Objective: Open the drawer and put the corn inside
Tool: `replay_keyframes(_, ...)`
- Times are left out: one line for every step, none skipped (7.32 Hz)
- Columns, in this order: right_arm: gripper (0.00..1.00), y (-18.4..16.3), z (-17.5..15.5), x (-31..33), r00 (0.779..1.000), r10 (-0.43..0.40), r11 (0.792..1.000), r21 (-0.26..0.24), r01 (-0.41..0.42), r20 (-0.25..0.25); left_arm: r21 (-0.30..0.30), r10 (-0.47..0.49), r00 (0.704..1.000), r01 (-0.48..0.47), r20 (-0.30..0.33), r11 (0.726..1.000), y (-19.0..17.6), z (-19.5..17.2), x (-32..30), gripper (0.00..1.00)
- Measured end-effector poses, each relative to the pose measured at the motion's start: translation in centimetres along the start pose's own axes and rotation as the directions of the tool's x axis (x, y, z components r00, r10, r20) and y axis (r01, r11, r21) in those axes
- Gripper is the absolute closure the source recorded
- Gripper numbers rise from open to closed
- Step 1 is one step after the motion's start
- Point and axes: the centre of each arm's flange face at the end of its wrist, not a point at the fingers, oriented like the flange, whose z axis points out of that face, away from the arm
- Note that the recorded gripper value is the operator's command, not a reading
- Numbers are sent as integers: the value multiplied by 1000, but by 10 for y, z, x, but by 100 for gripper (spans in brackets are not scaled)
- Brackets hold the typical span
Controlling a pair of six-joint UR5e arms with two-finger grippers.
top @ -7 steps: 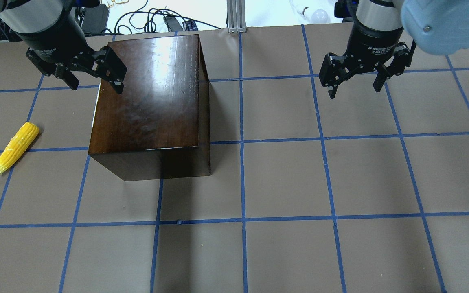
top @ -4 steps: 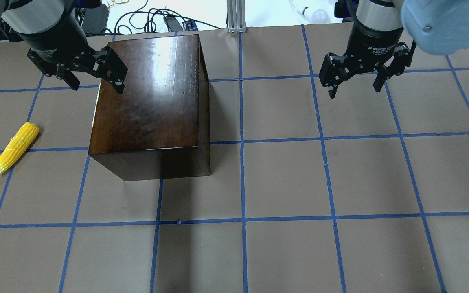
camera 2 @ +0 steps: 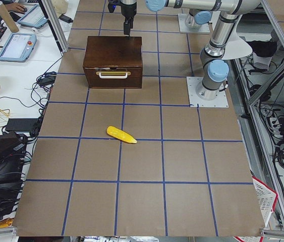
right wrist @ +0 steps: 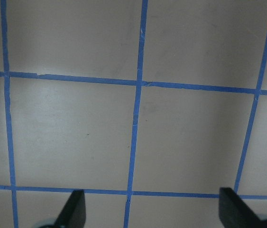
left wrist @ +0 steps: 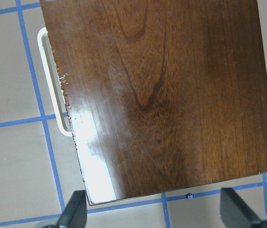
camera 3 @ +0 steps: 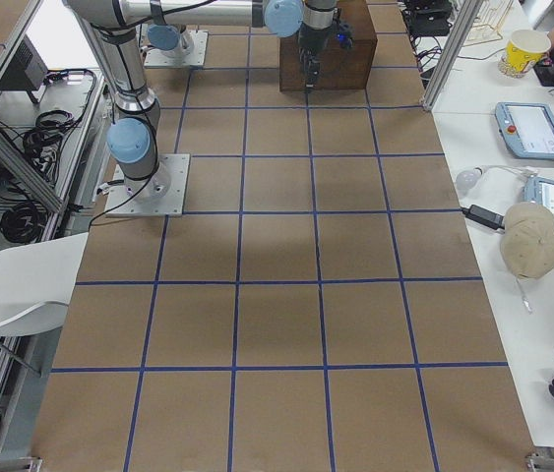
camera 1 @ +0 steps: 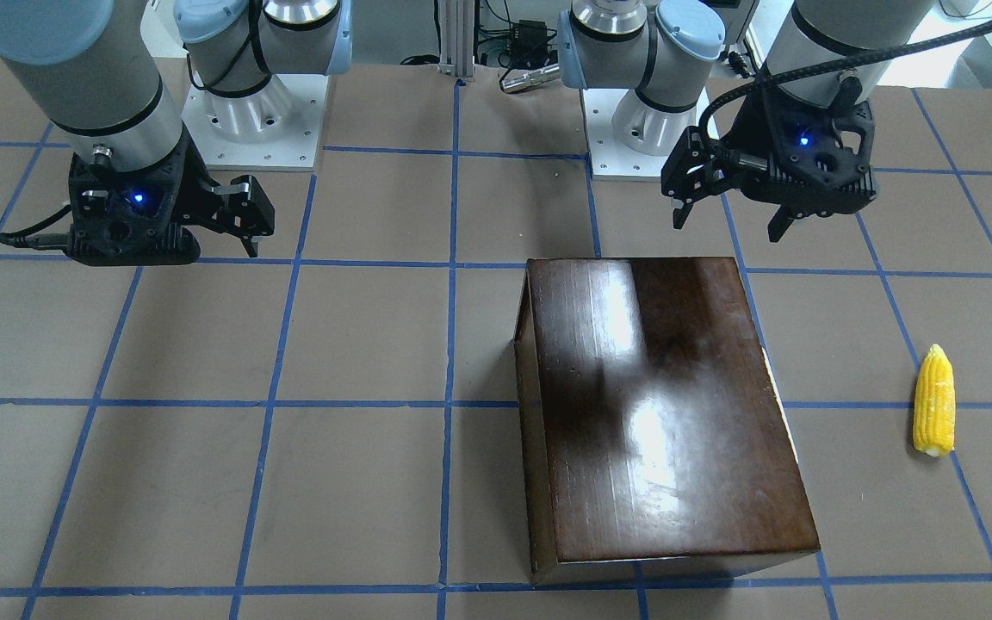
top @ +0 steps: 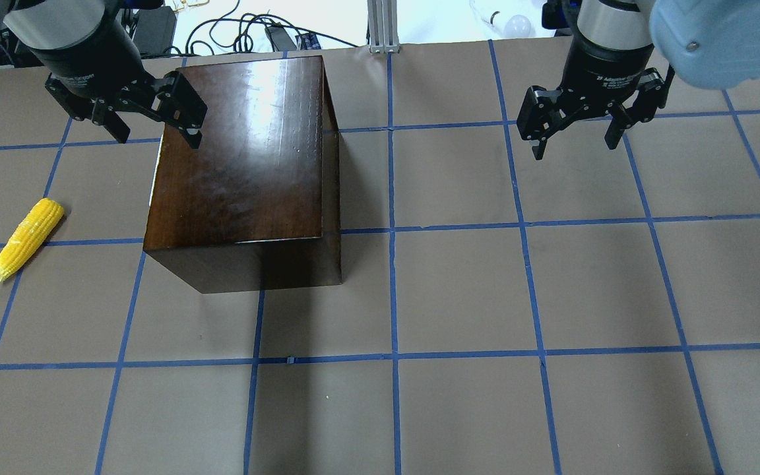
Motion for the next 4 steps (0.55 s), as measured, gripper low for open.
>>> replay_keyframes(0,0,0,0,1000,0,1000,0,0,0,1,-4,1000,4,0,1000,-2,-1,0,0)
replay_keyframes(0,0,0,0,1000,0,1000,0,0,0,4,-5,1000,5,0,1000,-3,-2,-1,0)
replay_keyframes(0,0,0,0,1000,0,1000,0,0,0,7,-7,1000,6,1,1000,-4,-4,-1,0)
replay_keyframes(0,0,0,0,1000,0,1000,0,0,0,12,-8,1000,8,1,1000,-4,-6,-2,0)
